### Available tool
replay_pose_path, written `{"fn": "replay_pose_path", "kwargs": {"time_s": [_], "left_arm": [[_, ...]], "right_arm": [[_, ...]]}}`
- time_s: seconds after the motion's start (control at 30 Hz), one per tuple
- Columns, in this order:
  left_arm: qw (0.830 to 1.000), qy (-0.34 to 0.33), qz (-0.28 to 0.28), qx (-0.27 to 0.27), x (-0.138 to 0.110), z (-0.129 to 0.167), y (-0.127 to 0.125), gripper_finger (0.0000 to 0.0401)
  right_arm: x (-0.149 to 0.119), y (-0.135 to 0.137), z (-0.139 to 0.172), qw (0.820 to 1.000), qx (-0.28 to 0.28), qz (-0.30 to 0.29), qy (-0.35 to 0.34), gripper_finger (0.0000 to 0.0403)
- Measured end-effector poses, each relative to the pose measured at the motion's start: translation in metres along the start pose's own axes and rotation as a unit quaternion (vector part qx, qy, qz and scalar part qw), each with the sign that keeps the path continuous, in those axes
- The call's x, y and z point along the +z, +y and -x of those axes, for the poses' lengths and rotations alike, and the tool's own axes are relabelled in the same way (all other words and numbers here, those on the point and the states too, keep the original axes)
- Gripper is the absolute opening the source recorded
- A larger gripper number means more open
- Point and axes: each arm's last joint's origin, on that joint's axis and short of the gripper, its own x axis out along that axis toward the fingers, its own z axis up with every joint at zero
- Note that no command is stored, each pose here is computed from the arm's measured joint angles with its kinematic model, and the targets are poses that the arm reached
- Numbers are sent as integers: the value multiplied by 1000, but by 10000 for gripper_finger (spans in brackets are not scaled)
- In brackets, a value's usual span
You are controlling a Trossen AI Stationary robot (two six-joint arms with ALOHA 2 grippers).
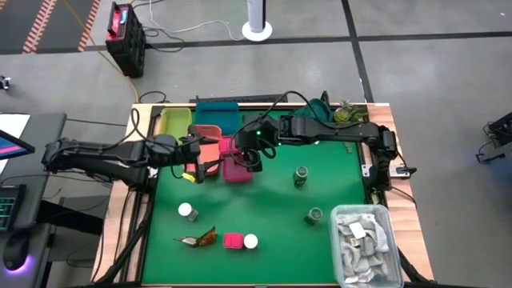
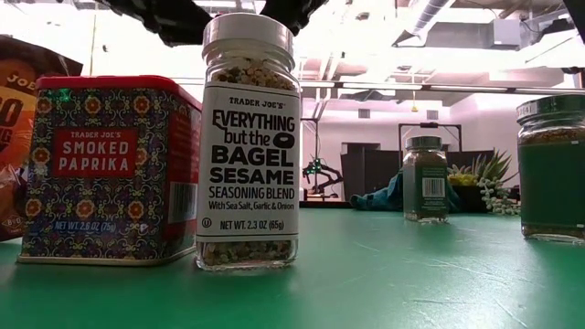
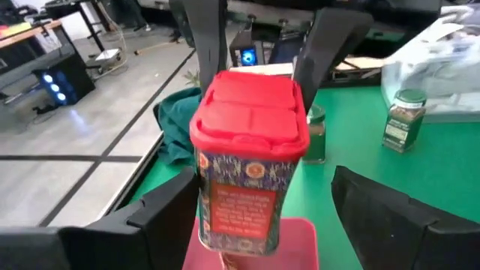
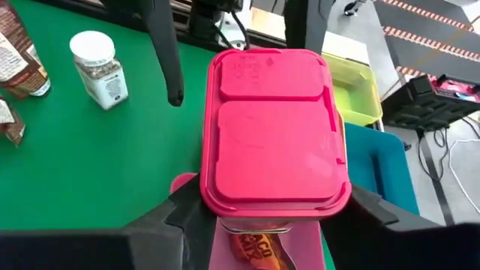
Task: Sort spices by type
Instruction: Put the top red seasoning can into the orange bin
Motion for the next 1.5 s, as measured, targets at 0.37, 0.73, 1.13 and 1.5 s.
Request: {"fn": "replay_pose_path", "kwargs": {"time_s": [0.37, 0.73, 1.13, 1.5], "left_arm": [[999, -18, -13, 36, 17, 4, 7, 294], [996, -8, -81, 45, 17, -4, 9, 294], [994, -3, -97, 46, 14, -20, 5, 291], [997, -2, -72, 40, 13, -20, 4, 204]], "right_arm": [[1, -4, 0, 1000, -3, -5, -9, 220], [3, -4, 0, 1000, -3, -6, -23, 221], [2, -2, 0, 1000, 3, -4, -16, 222], [3, 0, 0, 1000, 5, 1, -15, 231]]}}
